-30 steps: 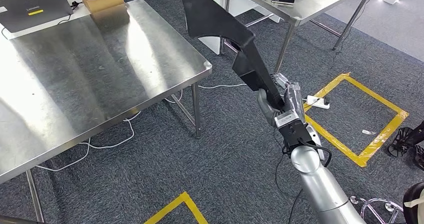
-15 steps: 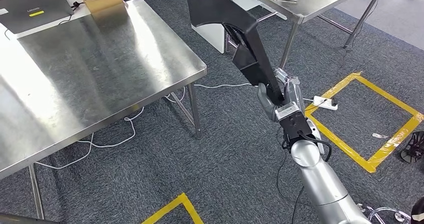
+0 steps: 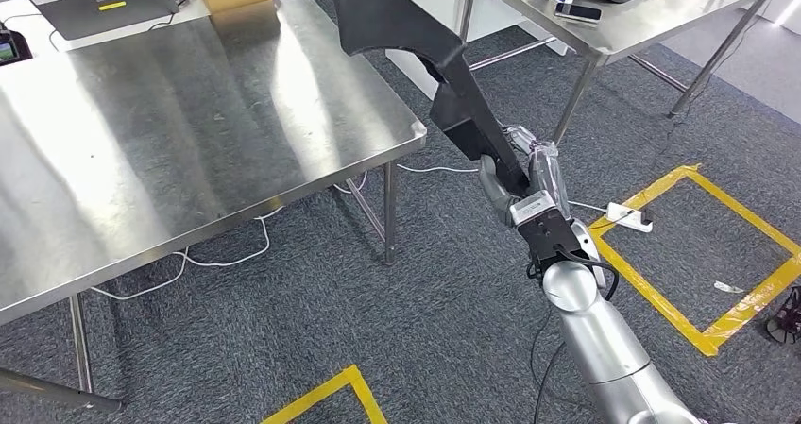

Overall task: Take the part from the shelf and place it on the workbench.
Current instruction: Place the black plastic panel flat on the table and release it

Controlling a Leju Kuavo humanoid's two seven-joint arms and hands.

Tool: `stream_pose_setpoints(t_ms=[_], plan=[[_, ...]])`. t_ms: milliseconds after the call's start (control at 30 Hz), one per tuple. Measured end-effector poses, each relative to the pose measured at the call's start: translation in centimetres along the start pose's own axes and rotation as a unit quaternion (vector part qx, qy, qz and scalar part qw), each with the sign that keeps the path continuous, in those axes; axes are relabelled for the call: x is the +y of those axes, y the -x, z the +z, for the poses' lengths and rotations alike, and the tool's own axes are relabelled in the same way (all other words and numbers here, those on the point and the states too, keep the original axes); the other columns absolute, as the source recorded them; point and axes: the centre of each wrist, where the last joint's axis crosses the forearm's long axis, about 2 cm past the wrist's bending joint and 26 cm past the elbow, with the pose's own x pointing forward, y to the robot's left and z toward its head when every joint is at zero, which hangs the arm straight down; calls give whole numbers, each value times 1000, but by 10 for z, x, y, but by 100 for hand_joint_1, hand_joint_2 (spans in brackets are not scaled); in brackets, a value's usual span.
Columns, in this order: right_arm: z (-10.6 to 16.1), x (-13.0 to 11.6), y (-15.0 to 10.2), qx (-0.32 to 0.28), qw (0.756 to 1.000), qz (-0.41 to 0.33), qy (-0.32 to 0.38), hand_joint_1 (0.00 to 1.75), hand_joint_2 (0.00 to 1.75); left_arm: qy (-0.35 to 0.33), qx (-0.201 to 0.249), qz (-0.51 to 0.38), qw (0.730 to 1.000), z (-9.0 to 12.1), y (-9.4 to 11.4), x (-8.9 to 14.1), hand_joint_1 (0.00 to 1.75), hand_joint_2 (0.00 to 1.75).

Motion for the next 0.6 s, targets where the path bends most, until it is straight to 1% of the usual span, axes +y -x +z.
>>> stream_pose_setpoints(t_ms=[433, 600], plan=[[9, 1, 0, 9, 1000, 6, 3, 175, 175, 5, 2, -5, 1000, 1, 2, 1, 0, 0], [16, 4, 1, 17, 1000, 6, -1, 175, 175, 5, 2, -6, 1000, 2, 3, 1, 0, 0]])
